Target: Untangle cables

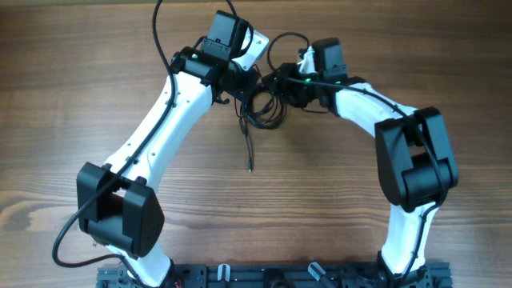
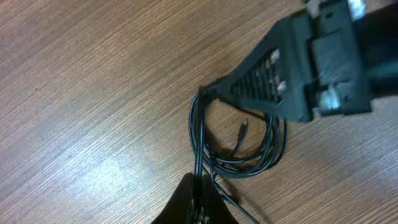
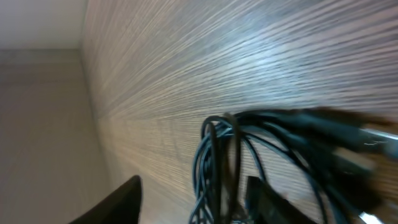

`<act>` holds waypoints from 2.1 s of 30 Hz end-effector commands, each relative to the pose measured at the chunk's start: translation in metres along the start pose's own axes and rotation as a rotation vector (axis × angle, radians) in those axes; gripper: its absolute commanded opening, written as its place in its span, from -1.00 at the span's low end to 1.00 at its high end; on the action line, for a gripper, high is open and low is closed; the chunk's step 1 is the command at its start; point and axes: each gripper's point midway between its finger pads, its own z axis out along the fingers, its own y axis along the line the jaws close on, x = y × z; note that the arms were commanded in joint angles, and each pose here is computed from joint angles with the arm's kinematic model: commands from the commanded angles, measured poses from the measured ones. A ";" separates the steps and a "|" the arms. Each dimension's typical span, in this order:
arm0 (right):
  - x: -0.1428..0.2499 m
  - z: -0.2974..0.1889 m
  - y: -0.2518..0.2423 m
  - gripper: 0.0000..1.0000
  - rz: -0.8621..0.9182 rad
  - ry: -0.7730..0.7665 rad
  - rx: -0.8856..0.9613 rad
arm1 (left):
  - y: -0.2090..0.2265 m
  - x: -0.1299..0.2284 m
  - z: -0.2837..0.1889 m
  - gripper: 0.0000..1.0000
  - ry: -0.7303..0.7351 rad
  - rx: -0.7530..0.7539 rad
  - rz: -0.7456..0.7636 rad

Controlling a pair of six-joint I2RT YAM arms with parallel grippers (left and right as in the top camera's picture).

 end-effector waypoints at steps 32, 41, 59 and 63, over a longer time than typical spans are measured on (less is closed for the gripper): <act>-0.016 -0.004 -0.008 -0.68 0.034 -0.050 0.003 | -0.003 -0.004 -0.011 -0.92 -0.025 0.009 0.016; -0.025 -0.012 -0.015 -0.53 0.055 -0.063 0.006 | -0.003 -0.004 -0.011 -0.92 -0.025 0.009 0.016; -0.011 -0.013 -0.012 -0.62 0.068 0.021 -0.030 | -0.003 -0.004 -0.011 -0.92 -0.025 0.009 0.019; -0.009 -0.013 -0.010 -0.63 0.068 0.034 -0.042 | -0.003 -0.004 -0.011 -0.92 -0.025 0.009 0.019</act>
